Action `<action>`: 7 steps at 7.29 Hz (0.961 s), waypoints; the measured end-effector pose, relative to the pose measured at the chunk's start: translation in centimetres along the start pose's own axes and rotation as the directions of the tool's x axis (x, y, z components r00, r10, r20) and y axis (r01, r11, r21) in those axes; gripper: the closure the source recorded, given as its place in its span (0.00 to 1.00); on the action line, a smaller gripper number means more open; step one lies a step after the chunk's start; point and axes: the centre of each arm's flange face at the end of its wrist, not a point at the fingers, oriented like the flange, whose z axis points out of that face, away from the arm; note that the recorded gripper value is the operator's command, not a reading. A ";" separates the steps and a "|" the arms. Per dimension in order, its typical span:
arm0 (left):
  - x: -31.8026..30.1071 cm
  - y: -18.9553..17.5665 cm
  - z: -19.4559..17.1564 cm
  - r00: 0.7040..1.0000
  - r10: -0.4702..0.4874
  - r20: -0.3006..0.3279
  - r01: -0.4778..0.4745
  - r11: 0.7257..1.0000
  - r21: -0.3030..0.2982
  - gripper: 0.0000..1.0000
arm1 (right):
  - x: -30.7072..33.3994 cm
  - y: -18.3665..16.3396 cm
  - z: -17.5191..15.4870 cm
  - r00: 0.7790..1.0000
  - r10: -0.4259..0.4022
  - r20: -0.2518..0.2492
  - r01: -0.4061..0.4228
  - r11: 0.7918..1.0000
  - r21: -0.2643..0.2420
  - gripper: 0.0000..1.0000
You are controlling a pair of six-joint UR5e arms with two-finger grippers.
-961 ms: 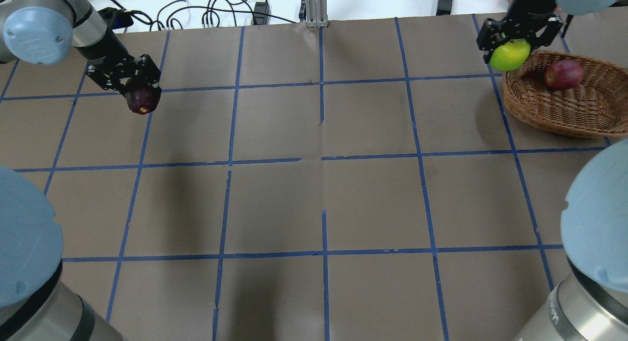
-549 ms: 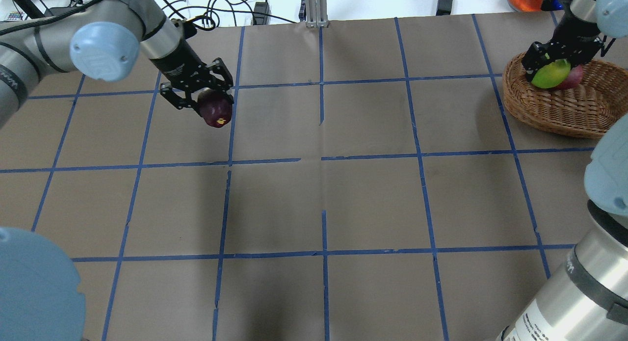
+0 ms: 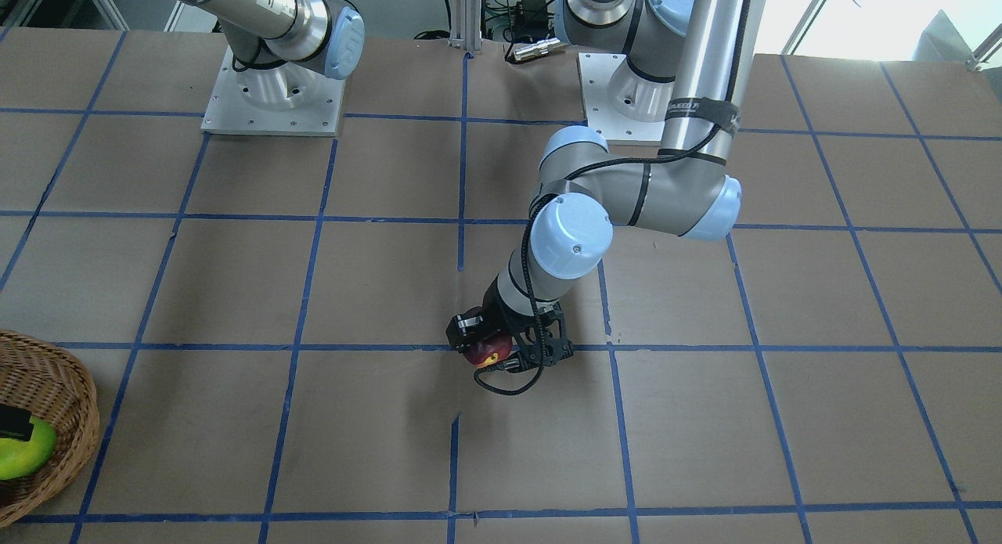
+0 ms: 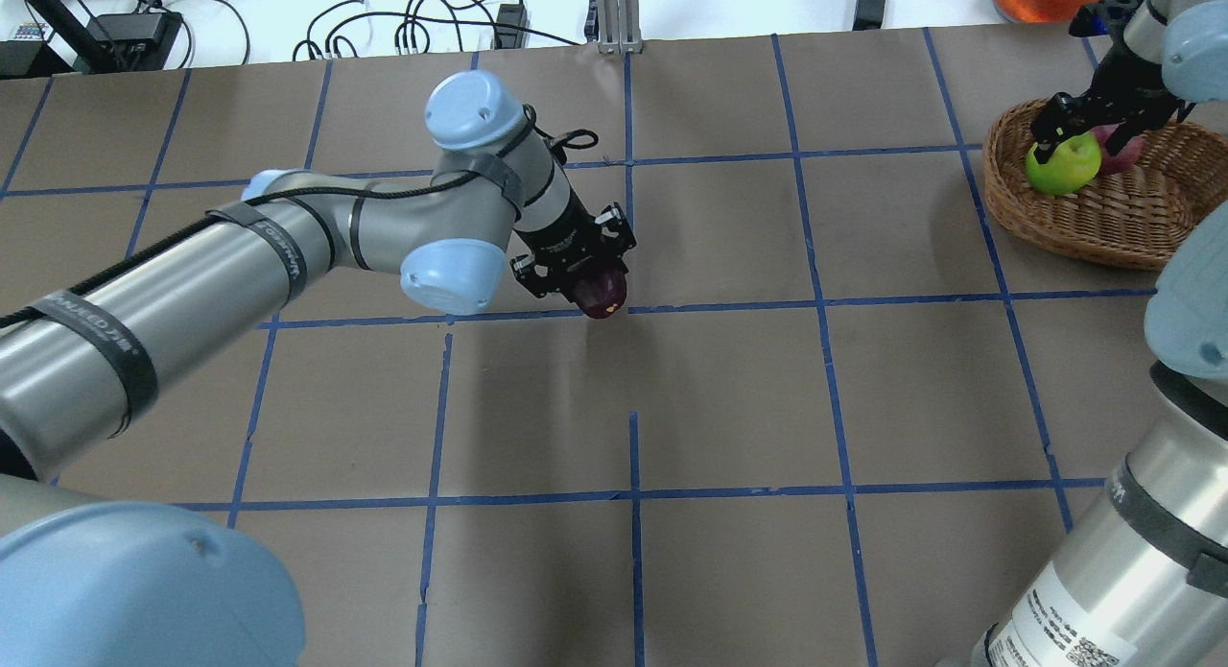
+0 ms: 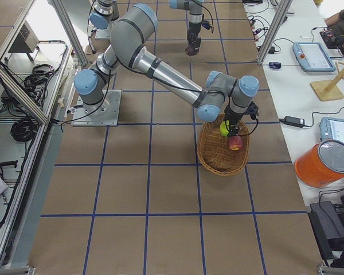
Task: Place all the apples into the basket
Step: 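Release the dark red apple at center with left while right lifts away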
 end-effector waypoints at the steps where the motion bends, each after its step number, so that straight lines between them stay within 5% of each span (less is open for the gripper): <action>1: 0.1 1.4 1.6 1.000 -0.003 -0.002 0.003 1.000 0.006 0.00 | -0.8 0.1 -2.0 1.000 -0.007 -0.012 0.007 1.000 0.016 0.00; 4: 1.5 1.7 -3.3 1.000 -0.025 -0.008 0.025 1.000 -0.013 0.00 | -9.4 0.9 -8.9 0.999 -0.044 0.011 0.043 0.999 0.017 0.00; 7: -2.6 -0.7 -16.6 0.996 -0.018 0.092 0.033 0.986 -0.162 0.00 | -25.9 2.3 -11.4 0.992 -0.031 0.120 0.032 0.999 -0.006 0.00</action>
